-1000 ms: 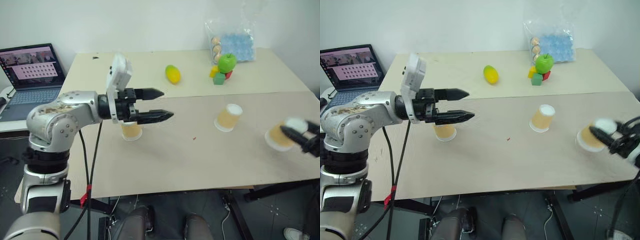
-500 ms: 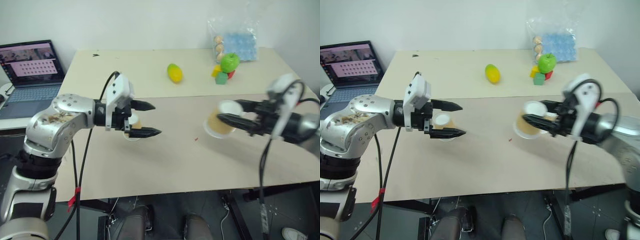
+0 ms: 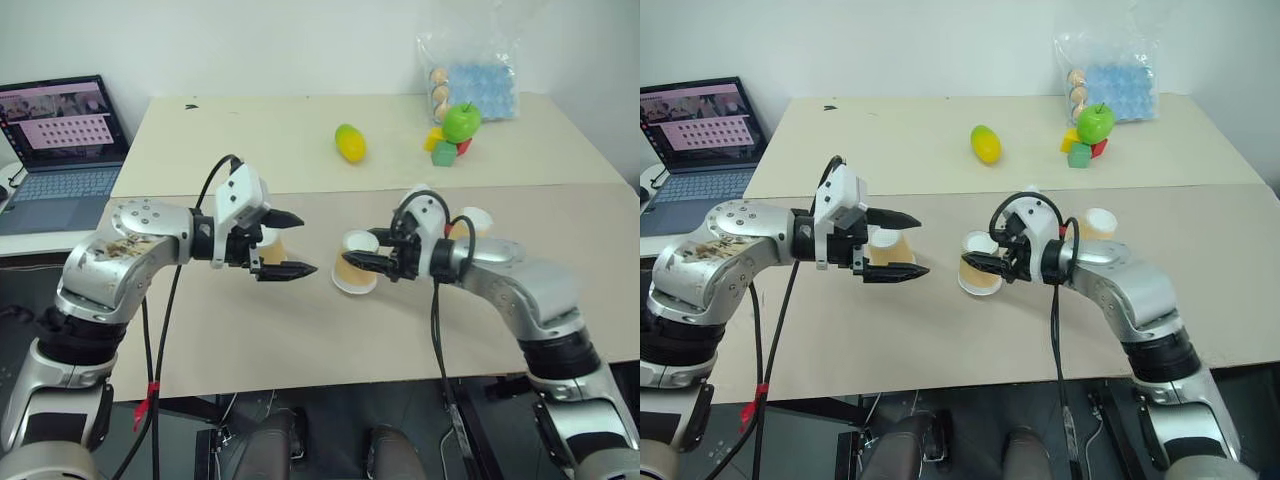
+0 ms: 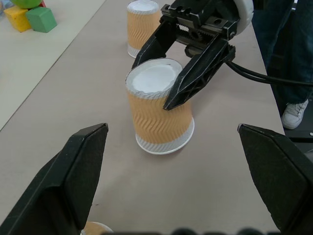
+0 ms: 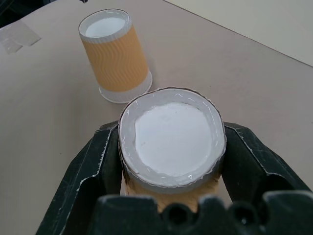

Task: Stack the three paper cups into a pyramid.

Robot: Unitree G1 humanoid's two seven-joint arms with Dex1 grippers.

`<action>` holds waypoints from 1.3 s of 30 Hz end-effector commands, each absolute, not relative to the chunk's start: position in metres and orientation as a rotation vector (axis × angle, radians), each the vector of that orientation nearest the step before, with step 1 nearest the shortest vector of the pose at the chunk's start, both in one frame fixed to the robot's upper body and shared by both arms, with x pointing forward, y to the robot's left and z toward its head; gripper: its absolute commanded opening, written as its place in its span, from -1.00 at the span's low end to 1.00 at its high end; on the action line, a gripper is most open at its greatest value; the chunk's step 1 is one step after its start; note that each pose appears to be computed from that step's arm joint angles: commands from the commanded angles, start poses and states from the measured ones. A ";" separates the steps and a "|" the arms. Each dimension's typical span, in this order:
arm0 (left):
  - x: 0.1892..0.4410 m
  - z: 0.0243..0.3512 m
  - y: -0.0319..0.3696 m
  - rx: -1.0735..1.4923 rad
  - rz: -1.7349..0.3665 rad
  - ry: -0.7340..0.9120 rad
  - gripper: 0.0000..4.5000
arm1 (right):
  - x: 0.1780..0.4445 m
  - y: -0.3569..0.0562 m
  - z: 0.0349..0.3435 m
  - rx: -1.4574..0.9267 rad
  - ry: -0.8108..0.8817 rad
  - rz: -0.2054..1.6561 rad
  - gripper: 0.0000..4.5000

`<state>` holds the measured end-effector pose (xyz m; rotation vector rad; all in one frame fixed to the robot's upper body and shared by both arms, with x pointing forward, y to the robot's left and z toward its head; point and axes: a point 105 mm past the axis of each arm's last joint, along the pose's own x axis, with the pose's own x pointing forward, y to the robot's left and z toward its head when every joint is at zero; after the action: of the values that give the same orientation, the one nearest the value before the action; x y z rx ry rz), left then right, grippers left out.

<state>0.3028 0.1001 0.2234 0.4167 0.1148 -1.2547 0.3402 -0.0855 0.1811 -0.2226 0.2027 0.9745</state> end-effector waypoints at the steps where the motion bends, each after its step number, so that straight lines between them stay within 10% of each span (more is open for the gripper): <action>1: 0.297 0.236 0.099 0.426 -1.247 0.055 1.00 | 0.349 -0.088 0.195 -0.275 0.130 0.968 0.22; 10: 0.294 0.236 0.098 0.409 -1.237 0.057 1.00 | 0.354 -0.097 0.190 -0.287 0.134 0.954 0.22; 14: 0.295 0.236 0.096 0.403 -1.239 0.053 1.00 | 0.347 -0.096 0.184 -0.261 0.152 0.976 0.97; 26: 0.298 0.231 0.094 0.395 -1.252 0.062 1.00 | 0.322 -0.131 0.237 -0.247 0.062 0.980 0.99; 30: 0.299 0.228 0.091 0.391 -1.265 0.063 1.00 | 0.292 -0.200 0.289 -0.238 -0.021 0.865 0.99; 39: 0.301 0.233 0.085 0.384 -1.285 0.043 1.00 | 0.290 -0.311 0.209 -0.281 0.166 0.331 0.99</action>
<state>0.3025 0.0895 0.2180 0.3480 0.1117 -1.2726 0.2907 -0.2998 0.1897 -0.2279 0.2751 0.4109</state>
